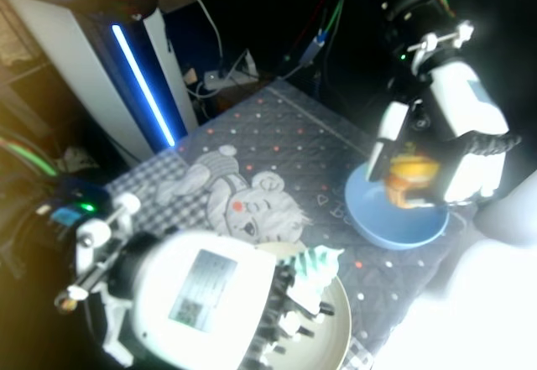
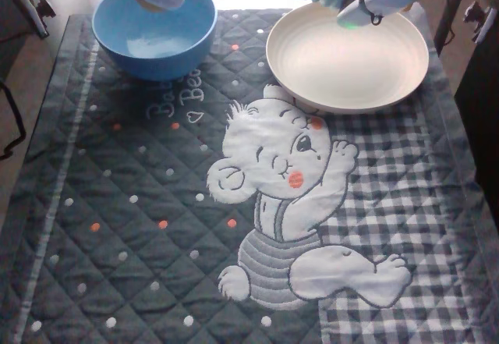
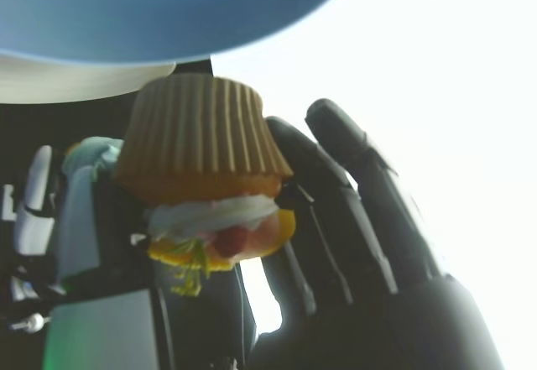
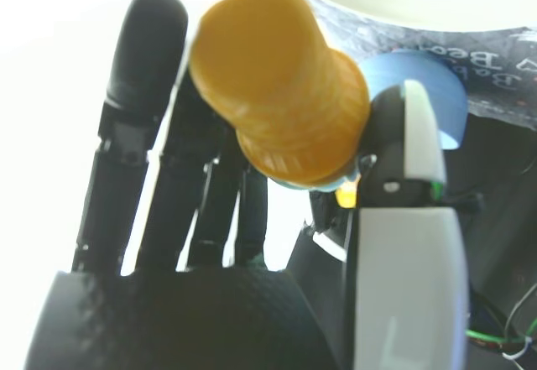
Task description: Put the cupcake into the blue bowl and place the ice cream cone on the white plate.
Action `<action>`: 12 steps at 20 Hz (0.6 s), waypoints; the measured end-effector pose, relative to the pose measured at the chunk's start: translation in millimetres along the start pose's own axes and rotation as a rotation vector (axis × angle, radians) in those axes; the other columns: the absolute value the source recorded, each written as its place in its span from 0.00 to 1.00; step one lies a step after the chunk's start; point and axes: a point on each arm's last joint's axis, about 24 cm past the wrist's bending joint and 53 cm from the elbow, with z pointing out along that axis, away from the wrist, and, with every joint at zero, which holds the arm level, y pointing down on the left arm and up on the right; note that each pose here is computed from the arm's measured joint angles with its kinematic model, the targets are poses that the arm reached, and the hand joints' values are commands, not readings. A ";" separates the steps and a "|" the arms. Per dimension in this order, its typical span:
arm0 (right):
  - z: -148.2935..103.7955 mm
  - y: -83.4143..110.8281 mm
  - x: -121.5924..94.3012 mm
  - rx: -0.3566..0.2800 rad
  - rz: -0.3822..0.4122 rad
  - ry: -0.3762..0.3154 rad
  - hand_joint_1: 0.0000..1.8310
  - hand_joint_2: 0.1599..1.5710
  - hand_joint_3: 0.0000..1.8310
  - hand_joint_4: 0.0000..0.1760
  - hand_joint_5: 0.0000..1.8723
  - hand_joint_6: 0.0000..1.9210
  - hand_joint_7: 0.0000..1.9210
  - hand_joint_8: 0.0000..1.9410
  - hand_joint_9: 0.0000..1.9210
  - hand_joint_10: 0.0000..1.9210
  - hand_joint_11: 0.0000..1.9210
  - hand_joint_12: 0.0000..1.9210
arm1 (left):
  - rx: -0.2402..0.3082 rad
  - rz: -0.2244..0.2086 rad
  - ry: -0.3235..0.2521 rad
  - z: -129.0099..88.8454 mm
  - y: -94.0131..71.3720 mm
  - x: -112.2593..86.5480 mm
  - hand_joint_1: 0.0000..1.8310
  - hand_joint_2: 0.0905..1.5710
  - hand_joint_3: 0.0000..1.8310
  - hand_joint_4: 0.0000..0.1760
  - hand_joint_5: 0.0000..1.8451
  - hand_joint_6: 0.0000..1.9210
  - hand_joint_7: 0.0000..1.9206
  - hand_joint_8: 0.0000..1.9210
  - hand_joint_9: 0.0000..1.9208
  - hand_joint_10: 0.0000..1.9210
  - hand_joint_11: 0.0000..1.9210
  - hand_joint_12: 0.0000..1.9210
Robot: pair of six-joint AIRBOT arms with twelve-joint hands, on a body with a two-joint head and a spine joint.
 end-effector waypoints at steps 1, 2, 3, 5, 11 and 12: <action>0.0 -0.1 0.1 0.001 0.000 0.000 0.70 0.66 0.00 0.00 0.50 0.43 0.61 0.45 0.83 0.00 0.73 0.32 | 0.000 0.005 0.004 0.0 -0.4 2.0 0.75 0.68 0.00 0.00 0.50 0.52 0.51 0.49 0.50 0.59 0.33 0.57; 0.0 0.0 0.2 0.000 0.000 0.001 0.70 0.66 0.00 0.00 0.50 0.44 0.61 0.45 0.83 0.00 0.73 0.32 | 0.002 0.006 0.008 -0.1 -1.6 3.9 0.75 0.69 0.00 0.00 0.49 0.53 0.51 0.49 0.49 0.60 0.31 0.58; 0.0 0.8 1.1 -0.001 0.001 0.002 0.70 0.66 0.00 0.00 0.50 0.44 0.61 0.44 0.83 0.00 0.73 0.32 | 0.006 0.006 0.011 0.0 -2.8 5.5 0.75 0.69 0.00 0.00 0.48 0.54 0.50 0.51 0.49 0.60 0.34 0.57; 0.0 3.9 3.7 -0.006 0.003 0.008 0.70 0.65 0.00 0.00 0.50 0.44 0.62 0.42 0.83 0.00 0.73 0.34 | 0.001 -0.008 0.026 -1.2 3.0 13.7 0.75 0.68 0.00 0.00 0.50 0.55 0.51 0.48 0.51 0.57 0.37 0.54; -1.7 0.6 3.7 0.004 0.002 0.013 0.54 0.62 0.00 0.00 0.46 0.17 0.58 0.07 0.74 0.00 0.58 0.49 | -0.019 -0.005 0.038 -2.0 10.4 20.0 0.63 0.71 0.00 0.00 0.49 0.56 0.41 0.06 0.39 0.12 0.18 0.52; -1.8 -0.1 4.3 0.007 0.002 0.015 0.51 0.59 0.00 0.00 0.45 0.05 0.58 0.03 0.72 0.01 0.50 0.61 | -0.016 -0.006 0.041 -1.6 8.6 21.9 0.60 0.66 0.00 0.00 0.43 0.25 0.37 0.01 0.33 0.05 0.06 0.54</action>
